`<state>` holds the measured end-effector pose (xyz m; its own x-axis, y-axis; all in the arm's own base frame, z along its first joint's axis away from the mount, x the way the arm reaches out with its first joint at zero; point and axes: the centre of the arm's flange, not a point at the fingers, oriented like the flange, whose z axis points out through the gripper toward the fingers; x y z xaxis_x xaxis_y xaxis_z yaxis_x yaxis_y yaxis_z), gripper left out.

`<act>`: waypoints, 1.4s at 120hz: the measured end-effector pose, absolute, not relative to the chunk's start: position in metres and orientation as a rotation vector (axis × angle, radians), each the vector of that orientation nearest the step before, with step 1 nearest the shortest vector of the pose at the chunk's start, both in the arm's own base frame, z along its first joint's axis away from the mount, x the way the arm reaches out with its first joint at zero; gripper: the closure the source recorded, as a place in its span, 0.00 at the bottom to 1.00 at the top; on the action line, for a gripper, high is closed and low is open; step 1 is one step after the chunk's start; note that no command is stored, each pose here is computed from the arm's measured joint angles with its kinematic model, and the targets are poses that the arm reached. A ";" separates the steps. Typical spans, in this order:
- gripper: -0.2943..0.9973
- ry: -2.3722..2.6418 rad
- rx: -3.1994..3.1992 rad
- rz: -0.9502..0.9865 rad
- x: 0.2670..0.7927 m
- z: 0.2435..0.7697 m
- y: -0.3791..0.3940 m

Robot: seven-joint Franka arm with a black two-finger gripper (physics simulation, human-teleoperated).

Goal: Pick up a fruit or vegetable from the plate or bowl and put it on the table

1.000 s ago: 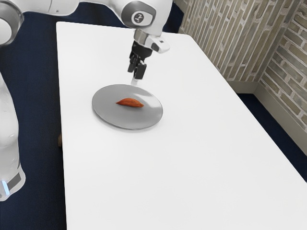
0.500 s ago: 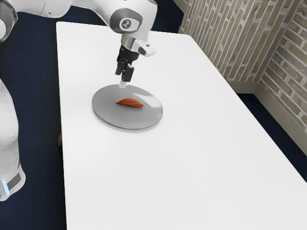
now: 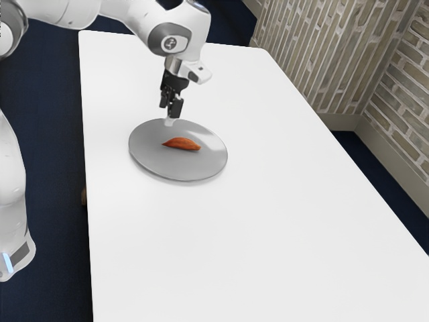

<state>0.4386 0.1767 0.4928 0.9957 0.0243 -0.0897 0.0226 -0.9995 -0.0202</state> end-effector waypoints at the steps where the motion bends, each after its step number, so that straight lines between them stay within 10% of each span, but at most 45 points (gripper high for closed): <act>1: 0.23 -0.036 -3.119 0.138 0.439 0.492 0.177; 168: 0.23 0.024 -3.157 0.086 0.470 0.438 0.156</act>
